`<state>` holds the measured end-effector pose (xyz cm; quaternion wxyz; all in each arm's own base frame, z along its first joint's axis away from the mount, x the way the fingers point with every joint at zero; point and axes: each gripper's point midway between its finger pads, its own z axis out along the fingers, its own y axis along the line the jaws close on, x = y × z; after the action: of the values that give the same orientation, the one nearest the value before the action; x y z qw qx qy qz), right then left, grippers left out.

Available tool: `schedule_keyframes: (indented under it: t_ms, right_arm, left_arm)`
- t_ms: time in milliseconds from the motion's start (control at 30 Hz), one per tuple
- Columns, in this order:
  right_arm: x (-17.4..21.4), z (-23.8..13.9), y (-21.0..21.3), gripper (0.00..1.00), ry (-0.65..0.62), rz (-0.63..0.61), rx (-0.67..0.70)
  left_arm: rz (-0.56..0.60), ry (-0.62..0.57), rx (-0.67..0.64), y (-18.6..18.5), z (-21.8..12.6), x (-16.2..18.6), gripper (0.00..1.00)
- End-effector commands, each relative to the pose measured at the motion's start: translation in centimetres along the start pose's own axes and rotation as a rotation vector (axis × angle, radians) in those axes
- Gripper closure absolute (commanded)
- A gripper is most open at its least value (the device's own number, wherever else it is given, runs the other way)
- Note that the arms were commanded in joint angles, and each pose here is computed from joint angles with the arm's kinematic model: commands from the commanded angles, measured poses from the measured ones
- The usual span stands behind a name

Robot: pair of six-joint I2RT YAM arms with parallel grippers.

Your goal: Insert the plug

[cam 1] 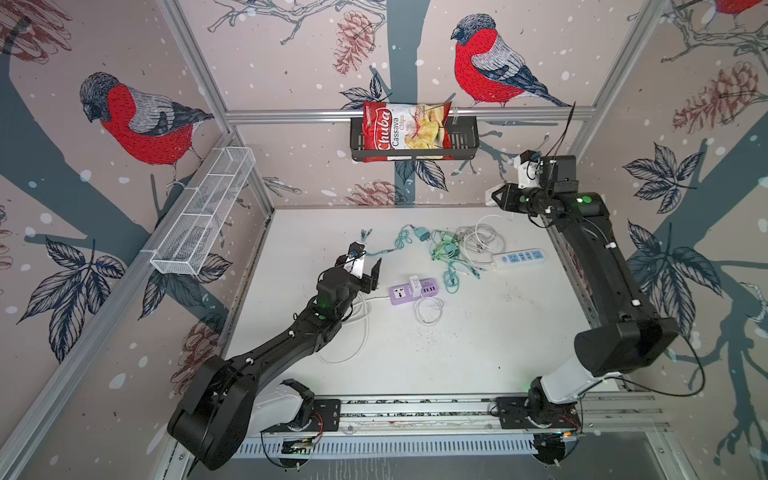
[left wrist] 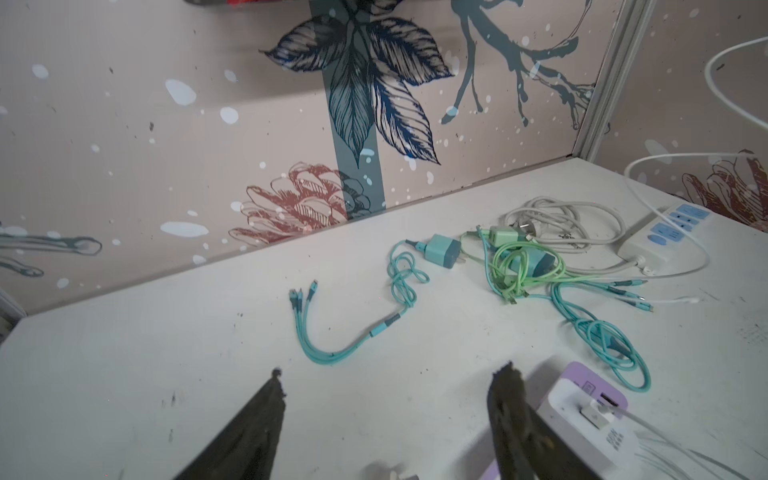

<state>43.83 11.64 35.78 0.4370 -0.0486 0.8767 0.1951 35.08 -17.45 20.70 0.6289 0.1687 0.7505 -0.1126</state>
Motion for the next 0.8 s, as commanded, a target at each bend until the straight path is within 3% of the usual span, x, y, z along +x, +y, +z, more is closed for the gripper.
schedule_keyframes:
  t_ms: [0, 167, 400, 533, 767]
  right_arm:
    - [-0.2, 0.0, 0.3, 0.83, -0.021, 0.0, 0.009]
    - [5.3, 3.1, 1.5, 0.83, 0.102, -0.043, 0.009]
    - [14.7, 7.1, 2.8, 0.84, 0.308, -0.062, -0.028]
    - [17.7, 8.0, 2.6, 0.84, 0.361, -0.054, -0.036]
    - [19.0, 8.1, 4.6, 0.84, 0.38, -0.071, -0.091]
  left_arm:
    - [-0.049, 0.05, 0.011, -0.2, 0.1, 1.4, 0.26]
    - [-0.156, 0.196, 0.06, -1.7, 0.6, 5.0, 0.32]
    - [-0.315, 0.288, 0.152, -7.8, -1.0, 8.2, 0.34]
    - [-0.4, 0.343, 0.116, -8.2, -1.6, 10.5, 0.37]
    - [-0.431, 0.397, -0.017, -6.1, -2.6, 12.9, 0.38]
